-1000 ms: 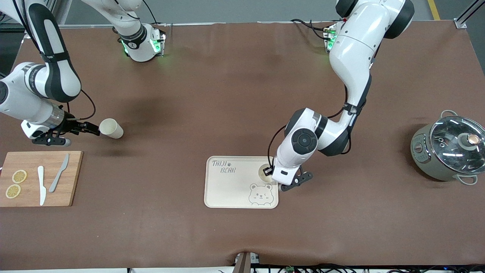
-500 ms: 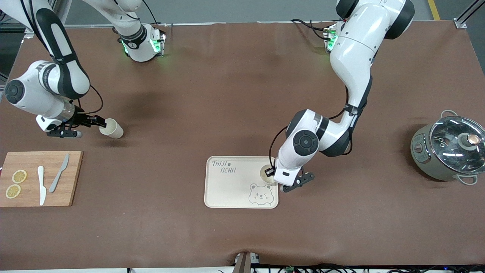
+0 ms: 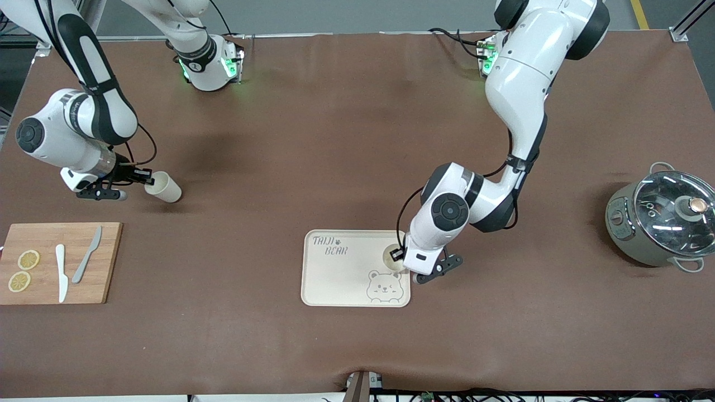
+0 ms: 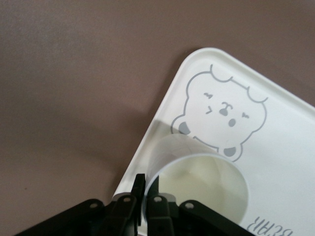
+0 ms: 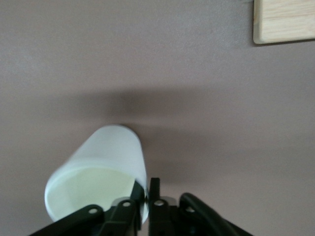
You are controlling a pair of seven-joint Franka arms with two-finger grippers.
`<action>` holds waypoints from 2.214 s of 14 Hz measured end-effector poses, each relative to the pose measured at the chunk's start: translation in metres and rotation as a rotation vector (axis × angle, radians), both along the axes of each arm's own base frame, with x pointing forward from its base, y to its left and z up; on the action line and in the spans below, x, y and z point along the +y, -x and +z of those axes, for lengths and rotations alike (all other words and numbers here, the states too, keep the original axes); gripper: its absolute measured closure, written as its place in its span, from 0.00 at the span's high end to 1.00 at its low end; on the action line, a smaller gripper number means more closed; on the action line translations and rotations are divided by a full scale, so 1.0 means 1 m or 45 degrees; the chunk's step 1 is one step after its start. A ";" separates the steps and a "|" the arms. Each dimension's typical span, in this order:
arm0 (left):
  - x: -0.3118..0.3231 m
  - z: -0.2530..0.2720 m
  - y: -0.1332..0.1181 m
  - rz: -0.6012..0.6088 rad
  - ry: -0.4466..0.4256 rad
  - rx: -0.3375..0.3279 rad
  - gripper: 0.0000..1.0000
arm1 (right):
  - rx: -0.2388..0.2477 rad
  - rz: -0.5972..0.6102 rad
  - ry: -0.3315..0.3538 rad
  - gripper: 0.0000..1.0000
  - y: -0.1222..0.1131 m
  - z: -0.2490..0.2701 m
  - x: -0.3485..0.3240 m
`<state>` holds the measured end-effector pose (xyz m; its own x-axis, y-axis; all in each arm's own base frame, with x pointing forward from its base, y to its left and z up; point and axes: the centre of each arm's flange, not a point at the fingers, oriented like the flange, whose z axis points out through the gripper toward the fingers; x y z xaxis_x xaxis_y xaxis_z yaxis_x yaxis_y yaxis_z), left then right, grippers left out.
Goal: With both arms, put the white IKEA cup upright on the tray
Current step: 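Open the left gripper and lift away while the right gripper lifts its cup, then carry the cup with the right gripper onto the tray beside the first cup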
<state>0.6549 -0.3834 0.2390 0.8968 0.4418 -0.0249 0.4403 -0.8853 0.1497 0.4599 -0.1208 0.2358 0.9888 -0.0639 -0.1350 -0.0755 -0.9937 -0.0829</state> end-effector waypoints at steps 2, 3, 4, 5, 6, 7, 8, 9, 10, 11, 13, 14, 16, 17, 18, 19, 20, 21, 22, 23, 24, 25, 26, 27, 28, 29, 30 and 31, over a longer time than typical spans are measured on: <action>-0.001 0.003 -0.003 0.003 0.015 -0.027 0.21 | 0.045 0.004 -0.020 0.03 0.002 0.001 0.004; -0.002 0.005 -0.003 0.003 0.018 -0.032 0.28 | 0.063 0.001 -0.029 0.03 0.004 0.000 0.004; -0.003 0.007 -0.004 0.002 0.021 -0.037 0.36 | 0.069 -0.001 -0.034 0.03 0.003 0.001 0.004; -0.005 0.009 -0.004 0.001 0.026 -0.046 0.45 | 0.075 0.000 -0.038 0.03 0.001 0.004 0.004; -0.006 0.015 -0.006 0.001 0.035 -0.061 0.56 | 0.085 0.003 -0.043 0.03 -0.003 0.009 0.004; -0.006 0.025 -0.009 0.003 0.045 -0.079 0.65 | 0.089 0.006 -0.050 0.03 -0.008 0.015 0.005; -0.004 0.038 -0.012 0.009 0.054 -0.102 0.76 | 0.084 0.006 -0.060 0.03 -0.015 0.022 0.007; 0.002 0.054 -0.017 0.020 0.055 -0.124 0.85 | 0.081 -0.001 -0.084 0.03 -0.022 0.031 0.012; 0.014 0.072 -0.023 0.038 0.048 -0.140 0.94 | 0.091 -0.007 -0.121 0.03 -0.030 0.042 0.020; 0.027 0.095 -0.029 0.056 0.046 -0.157 1.00 | 0.103 -0.013 -0.156 0.03 -0.039 0.055 0.029; 0.061 0.144 -0.040 0.072 0.043 -0.196 1.00 | 0.100 -0.031 -0.177 0.03 -0.059 0.083 0.050; 0.083 0.169 -0.044 0.069 0.031 -0.201 1.00 | 0.095 -0.053 -0.167 0.03 -0.068 0.095 0.065; 0.129 0.210 -0.046 0.073 -0.005 -0.173 1.00 | 0.089 -0.095 -0.147 0.03 -0.079 0.110 0.091; 0.153 0.227 -0.045 0.077 -0.025 -0.150 1.00 | 0.080 -0.113 -0.140 0.03 -0.084 0.117 0.101; 0.178 0.242 -0.044 0.071 -0.042 -0.134 1.00 | 0.068 -0.138 -0.132 0.03 -0.089 0.124 0.110; 0.203 0.256 -0.043 0.048 -0.058 -0.120 1.00 | 0.057 -0.180 -0.123 0.03 -0.094 0.131 0.119; 0.227 0.268 -0.041 0.016 -0.074 -0.106 1.00 | 0.046 -0.243 -0.111 0.03 -0.101 0.139 0.131; 0.250 0.279 -0.038 -0.017 -0.089 -0.087 1.00 | 0.039 -0.311 -0.101 0.03 -0.109 0.146 0.144; 0.271 0.287 -0.034 -0.046 -0.102 -0.064 1.00 | 0.039 -0.362 -0.093 0.03 -0.117 0.147 0.157; 0.294 0.295 -0.030 -0.069 -0.113 -0.039 1.00 | 0.047 -0.403 -0.086 0.03 -0.125 0.144 0.168; 0.315 0.302 -0.025 -0.090 -0.127 -0.013 1.00 | 0.059 -0.444 -0.078 0.03 -0.133 0.136 0.178; 0.331 0.309 -0.020 -0.112 -0.151 0.005 1.00 | 0.062 -0.476 -0.073 0.03 -0.141 0.126 0.189; 0.344 0.317 -0.014 -0.139 -0.180 0.017 1.00 | 0.059 -0.503 -0.068 0.03 -0.148 0.115 0.204; 0.352 0.325 -0.008 -0.167 -0.195 0.027 1.00 | 0.058 -0.534 -0.062 0.03 -0.152 0.104 0.224; 0.356 0.332 -0.001 -0.185 -0.204 0.036 1.00 | 0.060 -0.575 -0.053 0.03 -0.152 0.095 0.246; 0.359 0.339 0.007 -0.190 -0.211 0.044 1.00 | 0.059 -0.625 -0.047 0.03 -0.152 0.089 0.269; 0.361 0.343 0.014 -0.200 -0.214 0.052 1.00 | 0.051 -0.677 -0.043 0.03 -0.149 0.086 0.292; 0.362 0.345 0.021 -0.210 -0.217 0.059 1.00 | 0.041 -0.728 -0.041 0.03 -0.146 0.084 0.315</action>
<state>0.6335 -0.0215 0.5840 0.9567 0.2911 -0.0058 0.2909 -0.9564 -0.0248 0.6056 0.1940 0.3194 0.7936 -0.5827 -0.1750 -0.6033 -0.7911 -0.1015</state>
